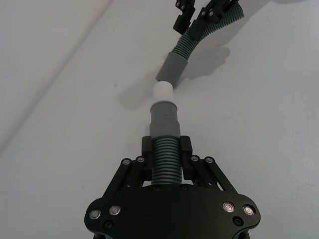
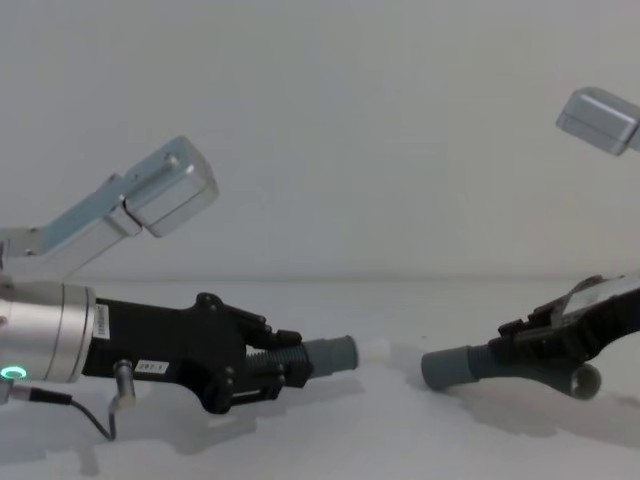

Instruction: Use both hands to pick up one end of the pipe from the table, align the ends, and insert them.

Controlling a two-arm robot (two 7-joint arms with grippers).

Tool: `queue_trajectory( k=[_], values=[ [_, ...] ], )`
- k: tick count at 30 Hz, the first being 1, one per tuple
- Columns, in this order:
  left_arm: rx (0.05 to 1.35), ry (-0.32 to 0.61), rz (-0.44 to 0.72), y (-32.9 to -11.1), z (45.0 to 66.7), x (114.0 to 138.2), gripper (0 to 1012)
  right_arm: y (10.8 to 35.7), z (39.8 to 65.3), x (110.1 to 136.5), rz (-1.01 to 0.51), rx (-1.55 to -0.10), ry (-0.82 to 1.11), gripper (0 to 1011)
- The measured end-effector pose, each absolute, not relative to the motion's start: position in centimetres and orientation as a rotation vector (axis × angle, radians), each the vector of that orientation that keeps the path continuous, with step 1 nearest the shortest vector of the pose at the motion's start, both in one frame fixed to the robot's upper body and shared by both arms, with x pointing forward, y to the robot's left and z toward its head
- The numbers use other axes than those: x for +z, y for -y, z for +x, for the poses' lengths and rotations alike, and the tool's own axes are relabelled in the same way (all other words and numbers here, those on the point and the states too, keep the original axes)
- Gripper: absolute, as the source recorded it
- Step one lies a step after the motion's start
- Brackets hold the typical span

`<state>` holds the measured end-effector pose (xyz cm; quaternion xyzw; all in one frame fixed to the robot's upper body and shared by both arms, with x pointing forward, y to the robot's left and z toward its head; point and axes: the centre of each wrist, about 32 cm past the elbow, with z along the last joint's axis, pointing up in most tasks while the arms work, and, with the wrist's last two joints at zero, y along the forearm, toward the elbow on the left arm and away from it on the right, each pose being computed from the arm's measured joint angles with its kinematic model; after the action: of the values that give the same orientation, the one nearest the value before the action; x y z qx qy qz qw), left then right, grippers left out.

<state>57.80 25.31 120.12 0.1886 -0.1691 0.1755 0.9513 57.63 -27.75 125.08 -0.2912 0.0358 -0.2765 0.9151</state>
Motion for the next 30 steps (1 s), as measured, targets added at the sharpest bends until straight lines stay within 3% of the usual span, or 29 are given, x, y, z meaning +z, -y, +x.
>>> queue_trajectory(
  k=[9,28,30],
  values=[
    [0.324,0.438,0.373,-25.63,58.41,120.32,314,28.20,57.33,125.38,-0.628,-0.556,-0.037,240],
    [0.294,0.505,0.374,-25.98,58.80,120.42,314,28.38,57.41,125.15,-0.664,-0.507,-0.065,240],
    [0.293,0.507,0.374,-26.00,58.82,120.43,314,28.38,57.42,125.14,-0.666,-0.503,-0.068,287]
  ],
)
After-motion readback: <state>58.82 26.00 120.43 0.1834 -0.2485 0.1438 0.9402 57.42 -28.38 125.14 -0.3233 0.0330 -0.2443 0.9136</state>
